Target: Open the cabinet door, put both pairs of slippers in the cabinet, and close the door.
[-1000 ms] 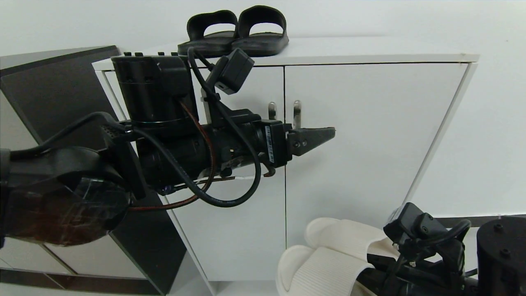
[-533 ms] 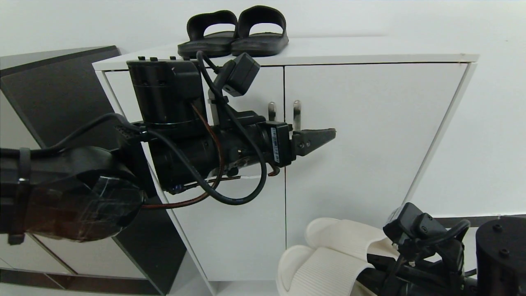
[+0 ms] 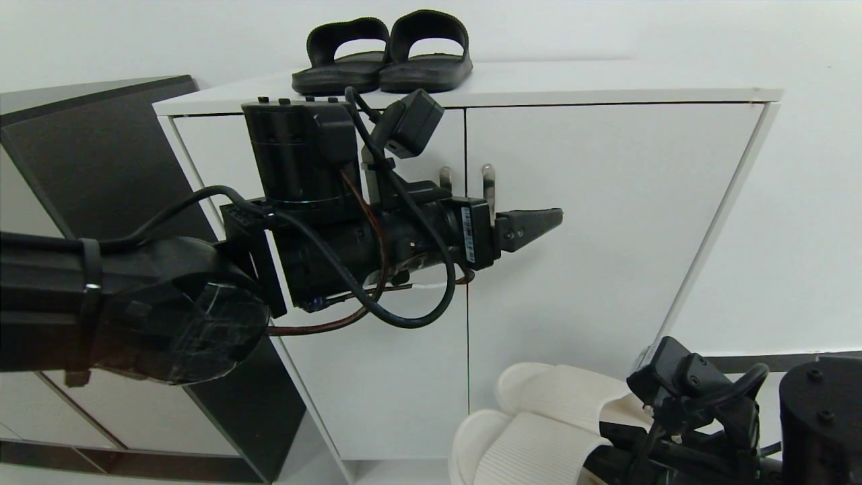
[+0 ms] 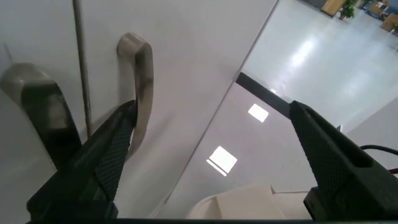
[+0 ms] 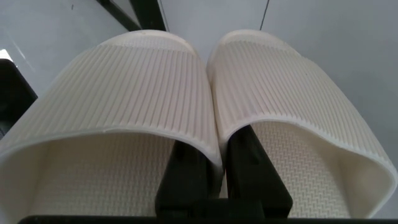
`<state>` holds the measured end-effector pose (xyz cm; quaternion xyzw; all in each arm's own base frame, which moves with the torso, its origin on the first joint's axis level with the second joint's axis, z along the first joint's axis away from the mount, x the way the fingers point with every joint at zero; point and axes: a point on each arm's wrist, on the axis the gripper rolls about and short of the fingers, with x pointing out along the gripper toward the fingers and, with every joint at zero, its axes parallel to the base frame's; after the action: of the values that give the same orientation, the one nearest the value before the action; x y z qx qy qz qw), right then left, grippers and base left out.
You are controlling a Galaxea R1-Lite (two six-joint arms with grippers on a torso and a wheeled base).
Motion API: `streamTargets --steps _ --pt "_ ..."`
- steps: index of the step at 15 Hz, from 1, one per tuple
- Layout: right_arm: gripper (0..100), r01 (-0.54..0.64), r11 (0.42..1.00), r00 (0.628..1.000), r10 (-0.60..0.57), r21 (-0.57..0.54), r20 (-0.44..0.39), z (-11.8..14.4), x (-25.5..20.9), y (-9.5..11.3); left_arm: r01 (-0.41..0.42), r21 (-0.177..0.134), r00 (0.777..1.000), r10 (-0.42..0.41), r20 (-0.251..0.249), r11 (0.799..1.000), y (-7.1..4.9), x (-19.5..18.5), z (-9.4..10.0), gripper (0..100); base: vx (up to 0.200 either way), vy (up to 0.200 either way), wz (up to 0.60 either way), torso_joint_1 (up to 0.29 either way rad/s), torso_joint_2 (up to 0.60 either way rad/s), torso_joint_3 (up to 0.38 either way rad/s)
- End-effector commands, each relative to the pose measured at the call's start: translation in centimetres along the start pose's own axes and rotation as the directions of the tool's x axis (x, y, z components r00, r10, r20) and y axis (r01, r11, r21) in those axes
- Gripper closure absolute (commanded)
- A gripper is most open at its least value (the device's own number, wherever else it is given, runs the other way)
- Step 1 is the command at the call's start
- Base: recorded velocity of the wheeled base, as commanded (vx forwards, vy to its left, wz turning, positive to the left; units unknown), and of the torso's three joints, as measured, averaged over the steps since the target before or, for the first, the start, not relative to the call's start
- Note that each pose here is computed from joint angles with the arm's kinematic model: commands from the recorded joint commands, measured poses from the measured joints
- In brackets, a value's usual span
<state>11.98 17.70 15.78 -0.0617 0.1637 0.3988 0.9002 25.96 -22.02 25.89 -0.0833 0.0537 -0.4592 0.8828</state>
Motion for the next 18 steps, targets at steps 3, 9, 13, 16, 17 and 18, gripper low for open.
streamTargets --steps 3,9,13,16,17,18 --pt "100 0.003 1.000 1.000 -0.003 -0.004 -0.010 -0.3 0.0 -0.1 0.003 -0.002 1.000 -0.003 -0.006 1.000 0.1 0.2 -0.2 100 0.000 0.000 0.00 0.000 0.00 0.000" --pt "100 -0.072 0.997 0.997 0.072 -0.023 -0.011 -0.5 -0.9 0.2 0.014 -0.006 1.000 -0.014 -0.022 1.000 -0.7 -1.5 -0.5 100 0.000 0.000 0.00 0.000 0.00 0.000" --pt "100 -0.216 0.976 0.976 0.215 -0.030 -0.007 -1.0 -2.4 0.6 0.041 0.002 0.999 -0.041 0.006 0.999 -1.8 -3.0 -0.8 100 0.000 0.000 0.00 0.000 0.00 0.000" --pt "100 -0.220 0.972 0.976 0.218 -0.087 -0.029 -1.7 -2.6 0.5 0.055 0.003 0.998 -0.055 0.000 0.998 -2.5 -4.7 -1.3 100 0.000 0.000 0.00 0.000 0.00 0.000" --pt "100 -0.222 0.968 0.975 0.219 -0.115 -0.039 -2.0 -2.6 0.5 0.067 0.004 0.998 -0.067 0.001 0.998 -3.1 -5.6 -1.3 100 0.000 0.000 0.00 0.000 0.00 0.000" --pt "100 -0.226 0.967 0.974 0.223 -0.119 -0.041 -2.1 -2.6 0.5 0.074 0.007 0.997 -0.075 0.010 0.997 -3.5 -6.6 -1.2 100 0.000 0.000 0.00 0.000 0.00 0.000"
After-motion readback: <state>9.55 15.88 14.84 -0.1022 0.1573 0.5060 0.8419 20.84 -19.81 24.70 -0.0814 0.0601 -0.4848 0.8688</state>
